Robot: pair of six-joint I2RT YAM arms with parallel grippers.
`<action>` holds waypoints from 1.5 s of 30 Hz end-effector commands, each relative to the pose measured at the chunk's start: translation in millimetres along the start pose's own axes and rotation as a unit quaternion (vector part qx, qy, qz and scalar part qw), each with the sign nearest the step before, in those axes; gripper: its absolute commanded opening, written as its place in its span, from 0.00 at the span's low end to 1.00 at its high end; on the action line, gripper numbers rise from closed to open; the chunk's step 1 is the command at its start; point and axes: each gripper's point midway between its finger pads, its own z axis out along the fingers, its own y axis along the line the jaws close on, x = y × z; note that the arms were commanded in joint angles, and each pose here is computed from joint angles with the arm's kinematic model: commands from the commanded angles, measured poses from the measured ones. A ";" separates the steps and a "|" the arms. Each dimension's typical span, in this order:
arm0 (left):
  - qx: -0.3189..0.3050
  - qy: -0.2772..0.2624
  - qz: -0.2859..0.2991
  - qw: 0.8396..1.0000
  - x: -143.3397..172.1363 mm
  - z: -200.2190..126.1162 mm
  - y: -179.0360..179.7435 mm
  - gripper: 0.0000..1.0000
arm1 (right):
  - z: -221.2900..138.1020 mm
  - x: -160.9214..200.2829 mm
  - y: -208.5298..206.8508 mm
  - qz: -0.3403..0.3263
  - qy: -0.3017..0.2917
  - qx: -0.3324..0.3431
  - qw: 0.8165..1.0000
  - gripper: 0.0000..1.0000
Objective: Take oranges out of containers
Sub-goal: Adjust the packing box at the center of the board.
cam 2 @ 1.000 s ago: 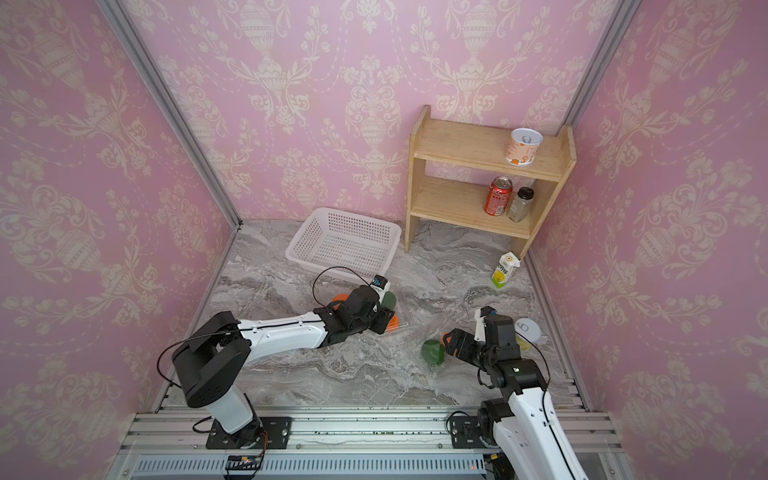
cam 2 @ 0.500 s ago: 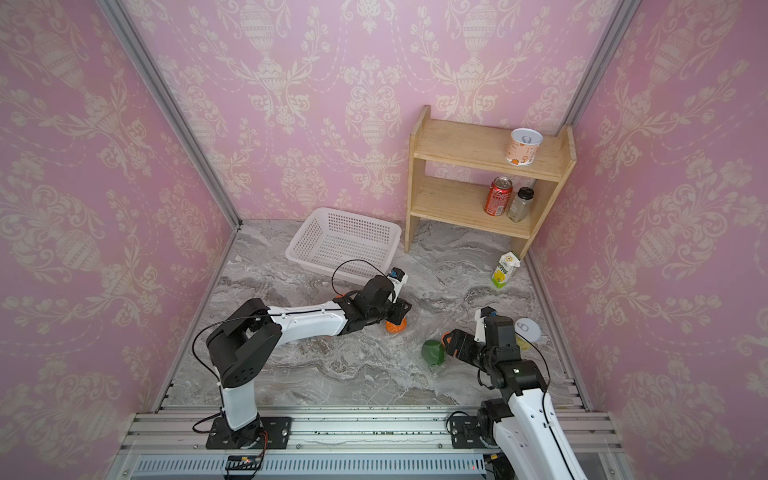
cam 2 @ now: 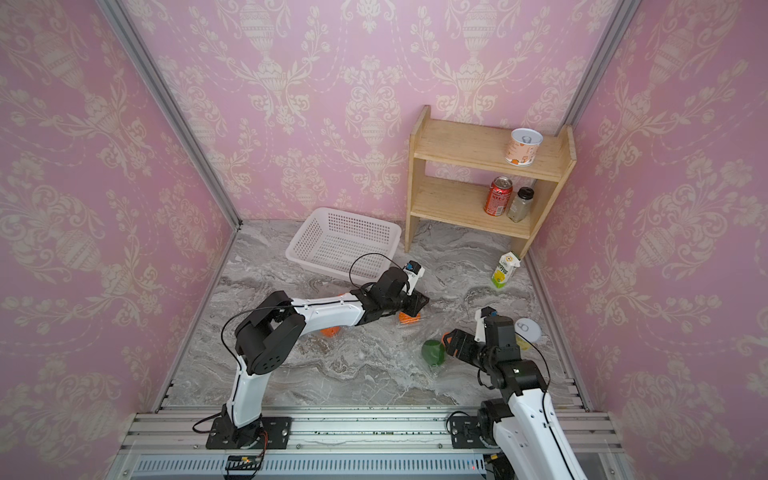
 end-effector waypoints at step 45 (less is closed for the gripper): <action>-0.123 -0.040 0.011 0.992 70.5 -181.9 43.6 0.67 | 34.0 6.5 54.8 -0.052 0.047 -0.041 0.997 0.79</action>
